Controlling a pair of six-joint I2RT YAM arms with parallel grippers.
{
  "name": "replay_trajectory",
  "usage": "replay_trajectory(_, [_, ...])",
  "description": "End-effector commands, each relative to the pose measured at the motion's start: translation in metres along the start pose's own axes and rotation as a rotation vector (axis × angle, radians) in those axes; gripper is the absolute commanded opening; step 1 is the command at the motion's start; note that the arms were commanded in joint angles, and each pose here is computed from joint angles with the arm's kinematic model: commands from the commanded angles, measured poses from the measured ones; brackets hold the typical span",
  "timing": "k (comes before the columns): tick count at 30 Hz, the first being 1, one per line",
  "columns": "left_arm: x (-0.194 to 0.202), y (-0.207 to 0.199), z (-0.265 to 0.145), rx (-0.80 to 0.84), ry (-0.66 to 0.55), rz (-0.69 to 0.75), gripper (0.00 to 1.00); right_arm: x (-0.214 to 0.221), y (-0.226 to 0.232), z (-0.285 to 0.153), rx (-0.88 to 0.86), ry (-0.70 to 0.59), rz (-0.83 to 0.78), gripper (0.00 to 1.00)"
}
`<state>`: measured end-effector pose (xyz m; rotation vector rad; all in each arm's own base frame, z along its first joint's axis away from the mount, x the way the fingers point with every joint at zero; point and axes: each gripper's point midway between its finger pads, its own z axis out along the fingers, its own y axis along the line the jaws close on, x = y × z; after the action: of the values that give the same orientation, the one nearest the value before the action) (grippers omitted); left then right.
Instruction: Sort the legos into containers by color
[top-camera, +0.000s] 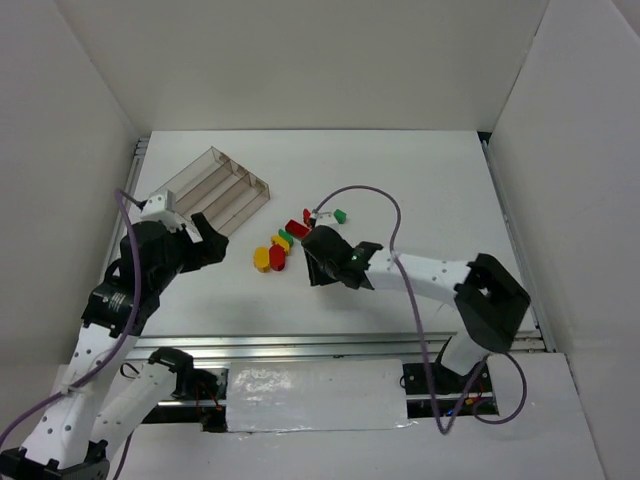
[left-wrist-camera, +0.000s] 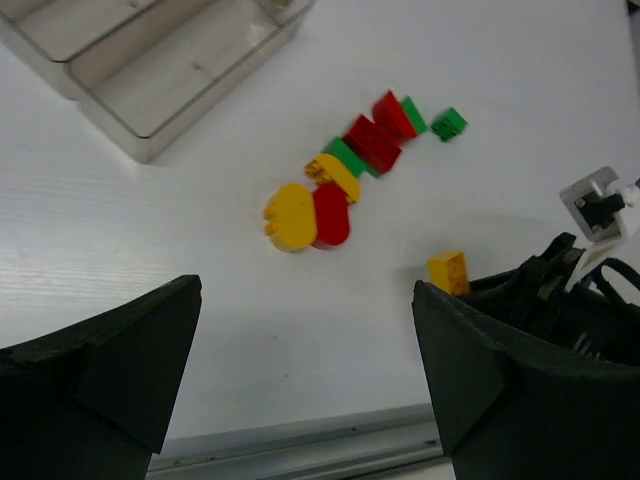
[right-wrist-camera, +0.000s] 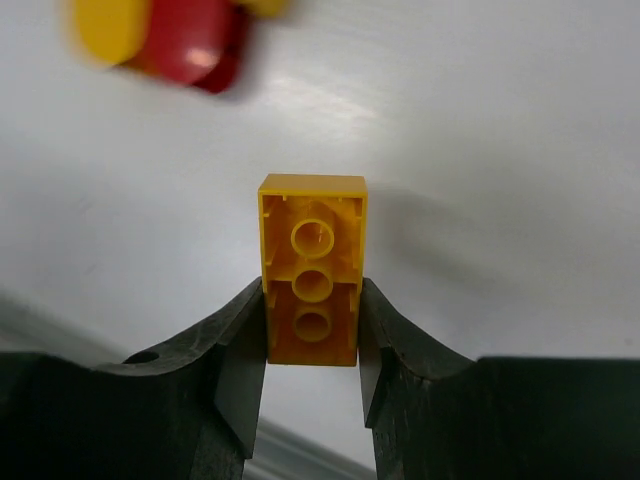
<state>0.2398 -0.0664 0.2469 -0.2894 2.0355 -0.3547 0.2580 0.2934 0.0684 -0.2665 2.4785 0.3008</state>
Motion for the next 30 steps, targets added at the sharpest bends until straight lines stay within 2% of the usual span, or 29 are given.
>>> replay_trajectory(1, [0.005, -0.059, -0.001, 0.289, 0.078, -0.114, 1.00, -0.014, 0.064, -0.050, -0.338, -0.167, -0.244, 0.00])
replay_trajectory(2, [0.005, -0.072, 0.001, 0.344, 0.097, -0.160, 0.99, -0.021, 0.075, -0.068, -0.405, -0.223, -0.267, 0.00])
replay_trajectory(3, [0.012, -0.079, 0.002, 0.385, 0.131, -0.182, 1.00, -0.007, 0.082, -0.075, -0.450, -0.217, -0.319, 0.00])
replay_trajectory(4, [0.020, -0.094, -0.004, 0.476, 0.185, -0.198, 0.99, -0.008, 0.087, -0.087, -0.490, -0.244, -0.333, 0.00])
replay_trajectory(5, [0.016, -0.104, -0.006, 0.534, 0.188, -0.231, 0.99, -0.010, 0.092, -0.094, -0.523, -0.268, -0.342, 0.00])
replay_trajectory(8, [0.037, -0.119, -0.006, 0.626, 0.301, -0.274, 0.99, -0.006, 0.099, -0.116, -0.603, -0.322, -0.377, 0.00])
replay_trajectory(12, [0.062, -0.121, -0.006, 0.654, 0.382, -0.299, 1.00, -0.015, 0.102, -0.135, -0.649, -0.400, -0.365, 0.00])
replay_trajectory(20, [0.086, -0.141, -0.012, 0.723, 0.461, -0.300, 0.96, -0.026, 0.119, -0.143, -0.677, -0.395, -0.396, 0.00])
replay_trajectory(23, [0.095, -0.145, -0.011, 0.720, 0.490, -0.273, 0.86, -0.031, 0.118, -0.148, -0.675, -0.419, -0.380, 0.00])
replay_trajectory(24, [0.097, -0.145, -0.010, 0.718, 0.494, -0.264, 0.77, -0.035, 0.118, -0.154, -0.681, -0.437, -0.371, 0.00])
replay_trajectory(26, [0.097, -0.145, -0.008, 0.712, 0.497, -0.258, 0.66, -0.033, 0.116, -0.156, -0.688, -0.447, -0.361, 0.00])
replay_trajectory(27, [0.097, -0.146, -0.008, 0.711, 0.498, -0.256, 0.49, -0.038, 0.113, -0.159, -0.676, -0.470, -0.348, 0.00])
replay_trajectory(28, [0.097, -0.146, -0.007, 0.713, 0.498, -0.252, 0.42, -0.038, 0.112, -0.159, -0.675, -0.477, -0.343, 0.00])
replay_trajectory(30, [0.098, -0.147, -0.008, 0.717, 0.502, -0.248, 0.36, -0.039, 0.111, -0.160, -0.671, -0.478, -0.342, 0.00])
